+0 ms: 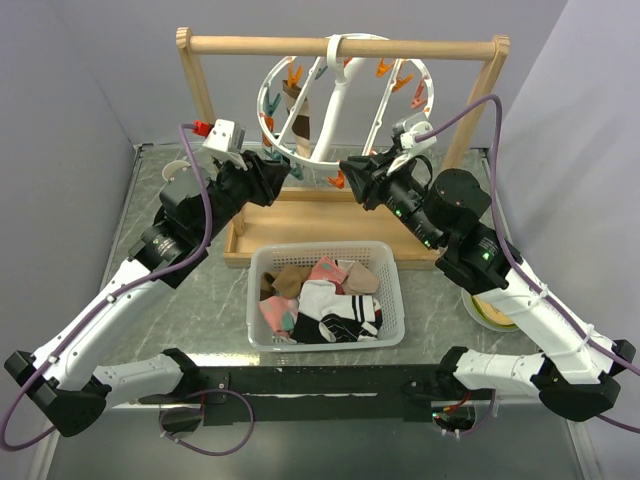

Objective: Clip the socks to the hanger
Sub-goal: Open the clamp at the hanger.

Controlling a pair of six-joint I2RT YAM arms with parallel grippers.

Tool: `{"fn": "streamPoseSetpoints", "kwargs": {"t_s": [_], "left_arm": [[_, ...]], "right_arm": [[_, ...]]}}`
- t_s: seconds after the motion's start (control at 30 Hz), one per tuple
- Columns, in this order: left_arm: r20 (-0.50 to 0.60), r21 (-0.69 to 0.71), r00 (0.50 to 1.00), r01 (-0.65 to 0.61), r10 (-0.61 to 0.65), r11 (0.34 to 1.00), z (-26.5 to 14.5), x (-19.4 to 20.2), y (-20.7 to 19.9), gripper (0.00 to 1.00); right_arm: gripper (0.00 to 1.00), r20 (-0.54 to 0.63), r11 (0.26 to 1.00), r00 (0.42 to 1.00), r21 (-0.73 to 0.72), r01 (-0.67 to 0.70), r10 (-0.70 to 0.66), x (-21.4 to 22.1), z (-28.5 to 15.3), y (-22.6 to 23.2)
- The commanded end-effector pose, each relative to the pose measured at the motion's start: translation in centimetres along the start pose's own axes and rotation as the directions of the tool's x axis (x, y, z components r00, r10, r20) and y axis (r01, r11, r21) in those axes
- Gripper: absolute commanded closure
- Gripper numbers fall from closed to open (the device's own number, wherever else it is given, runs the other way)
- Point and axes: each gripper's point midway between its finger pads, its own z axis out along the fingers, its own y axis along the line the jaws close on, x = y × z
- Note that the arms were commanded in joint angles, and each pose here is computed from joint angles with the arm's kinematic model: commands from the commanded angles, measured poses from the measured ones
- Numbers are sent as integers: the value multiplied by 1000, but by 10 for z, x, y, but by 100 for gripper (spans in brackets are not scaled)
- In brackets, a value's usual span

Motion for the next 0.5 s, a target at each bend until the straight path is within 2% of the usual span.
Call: {"fn": "streamPoseSetpoints", "kwargs": {"t_s": [0.0, 0.1, 0.33, 0.47], "left_arm": [[46, 43, 999, 17, -19, 999, 0, -11, -10, 76], [44, 53, 999, 24, -27, 998, -1, -9, -11, 79], [45, 77, 998, 38, -41, 996, -1, -8, -16, 72], [52, 77, 998, 39, -43, 996, 0, -10, -15, 73]], "right_arm": [[71, 51, 999, 998, -26, -28, 30, -17, -7, 6], [72, 59, 999, 998, -31, -32, 34, -22, -9, 7], [72, 58, 998, 997, -43, -40, 42, -26, -11, 9], [72, 56, 998, 998, -38, -40, 42, -25, -12, 8]]}}
